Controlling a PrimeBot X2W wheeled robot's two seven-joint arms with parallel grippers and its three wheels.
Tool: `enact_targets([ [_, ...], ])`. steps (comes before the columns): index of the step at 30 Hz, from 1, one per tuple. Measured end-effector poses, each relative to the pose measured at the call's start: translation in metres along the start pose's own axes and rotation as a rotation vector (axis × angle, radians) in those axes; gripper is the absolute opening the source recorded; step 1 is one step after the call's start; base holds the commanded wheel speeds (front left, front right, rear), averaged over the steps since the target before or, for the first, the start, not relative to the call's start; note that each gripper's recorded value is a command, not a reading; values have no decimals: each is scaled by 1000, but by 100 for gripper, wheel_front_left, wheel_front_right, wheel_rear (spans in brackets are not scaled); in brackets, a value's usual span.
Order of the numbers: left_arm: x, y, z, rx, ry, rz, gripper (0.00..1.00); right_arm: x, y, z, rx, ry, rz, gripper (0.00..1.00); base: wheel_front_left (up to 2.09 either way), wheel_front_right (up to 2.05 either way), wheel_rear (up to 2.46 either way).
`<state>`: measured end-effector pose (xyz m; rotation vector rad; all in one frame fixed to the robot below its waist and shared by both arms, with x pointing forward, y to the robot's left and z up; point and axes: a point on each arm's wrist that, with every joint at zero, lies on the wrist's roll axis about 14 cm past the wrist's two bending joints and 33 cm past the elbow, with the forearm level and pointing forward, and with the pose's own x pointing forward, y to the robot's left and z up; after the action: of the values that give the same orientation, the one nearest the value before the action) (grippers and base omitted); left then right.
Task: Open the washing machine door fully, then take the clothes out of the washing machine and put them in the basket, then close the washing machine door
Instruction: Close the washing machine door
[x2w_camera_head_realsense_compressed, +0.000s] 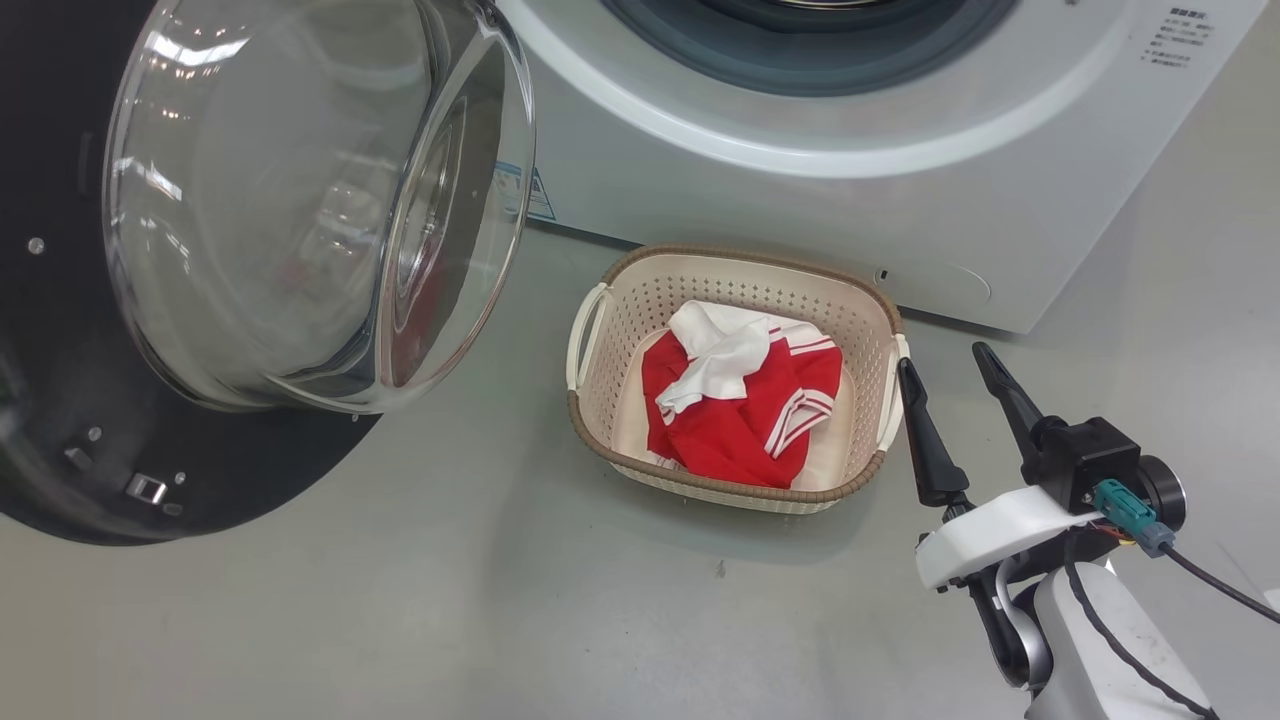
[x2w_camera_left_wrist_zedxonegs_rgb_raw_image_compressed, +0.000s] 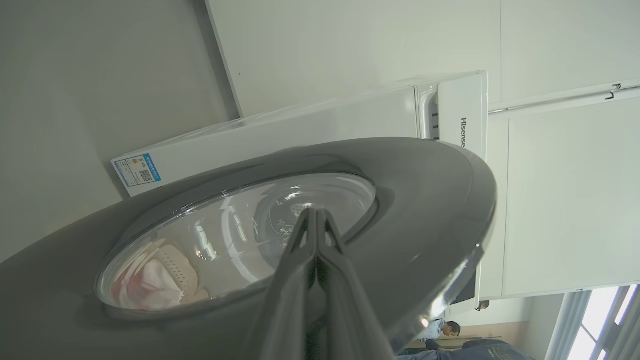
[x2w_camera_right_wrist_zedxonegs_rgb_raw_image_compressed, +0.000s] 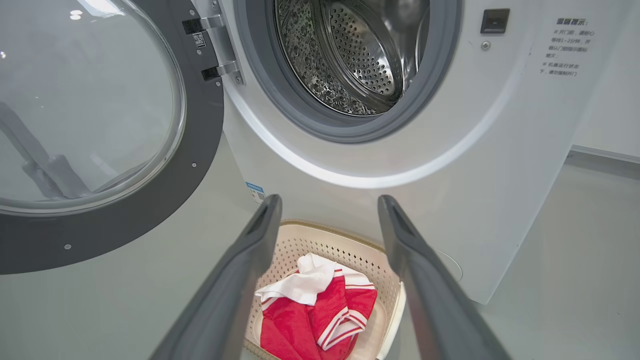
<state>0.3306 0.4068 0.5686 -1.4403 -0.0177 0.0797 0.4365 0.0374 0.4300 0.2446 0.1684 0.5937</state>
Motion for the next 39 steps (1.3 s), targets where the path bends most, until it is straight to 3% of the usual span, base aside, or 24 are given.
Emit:
enact_targets([
  [26, 5, -39, -106, 74, 457, -199, 0, -23, -22, 22, -17, -49, -92, 100, 0, 0, 0],
  [39, 17, -49, -174, 39, 694, -283, 0, -46, -46, 30, 1, -72, -187, 100, 0, 0, 0],
])
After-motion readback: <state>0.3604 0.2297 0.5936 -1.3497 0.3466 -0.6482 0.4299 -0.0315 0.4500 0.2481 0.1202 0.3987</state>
